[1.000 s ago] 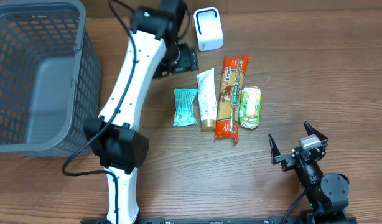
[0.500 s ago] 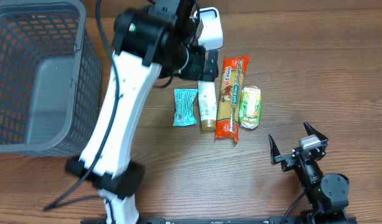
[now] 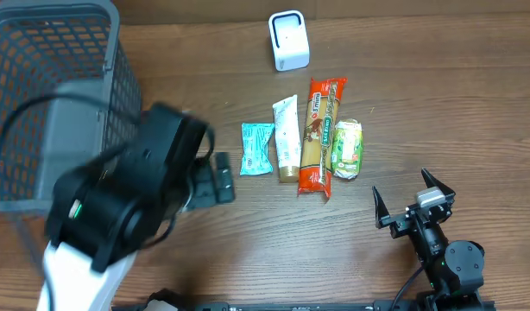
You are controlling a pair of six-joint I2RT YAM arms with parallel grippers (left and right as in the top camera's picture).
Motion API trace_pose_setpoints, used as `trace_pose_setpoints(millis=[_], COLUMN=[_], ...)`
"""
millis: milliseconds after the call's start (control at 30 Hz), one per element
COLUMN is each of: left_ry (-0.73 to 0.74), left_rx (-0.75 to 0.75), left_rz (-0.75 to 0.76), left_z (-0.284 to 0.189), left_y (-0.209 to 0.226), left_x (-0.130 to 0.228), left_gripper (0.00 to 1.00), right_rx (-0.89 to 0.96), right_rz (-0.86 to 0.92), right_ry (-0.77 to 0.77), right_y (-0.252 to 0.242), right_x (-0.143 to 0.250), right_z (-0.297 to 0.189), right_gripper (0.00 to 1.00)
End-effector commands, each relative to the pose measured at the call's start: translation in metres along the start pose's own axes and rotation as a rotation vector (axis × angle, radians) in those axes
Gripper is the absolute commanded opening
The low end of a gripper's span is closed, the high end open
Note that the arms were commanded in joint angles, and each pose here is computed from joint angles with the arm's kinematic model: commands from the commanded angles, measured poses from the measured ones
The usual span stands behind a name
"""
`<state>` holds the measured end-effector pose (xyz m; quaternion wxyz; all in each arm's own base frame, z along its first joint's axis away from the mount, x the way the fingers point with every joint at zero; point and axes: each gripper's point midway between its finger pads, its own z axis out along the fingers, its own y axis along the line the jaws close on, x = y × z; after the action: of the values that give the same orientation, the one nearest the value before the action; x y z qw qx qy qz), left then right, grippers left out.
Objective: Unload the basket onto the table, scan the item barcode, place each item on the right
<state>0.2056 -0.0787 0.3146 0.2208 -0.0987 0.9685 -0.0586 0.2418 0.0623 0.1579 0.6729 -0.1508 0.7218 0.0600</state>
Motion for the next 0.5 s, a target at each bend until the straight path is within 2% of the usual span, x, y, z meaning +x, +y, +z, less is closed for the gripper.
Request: trace_pose_setpoints(millis=[0,133,467], left_ry=[-0.151,-0.135,-0.028], left_rx=[-0.022,-0.007,-0.033], left_rz=[-0.23,-0.344,-0.329], left_z=[-0.018,-0.015,0.008], left_y=[0.033,0.043,0.037], left_x=[0.006,0.025,0.039], left_gripper=[1.0,1.0,1.0], right_rx=[0.004,0.004,0.004], right_rz=[-0.001,-0.001,-0.001], right_ry=[-0.001,-0.001,-0.001], right_y=[0.0,0.0,0.0], right_x=[0.002,0.002,0.002], right_z=[0.0,0.0,0.0], right_gripper=[1.0,1.0,1.0])
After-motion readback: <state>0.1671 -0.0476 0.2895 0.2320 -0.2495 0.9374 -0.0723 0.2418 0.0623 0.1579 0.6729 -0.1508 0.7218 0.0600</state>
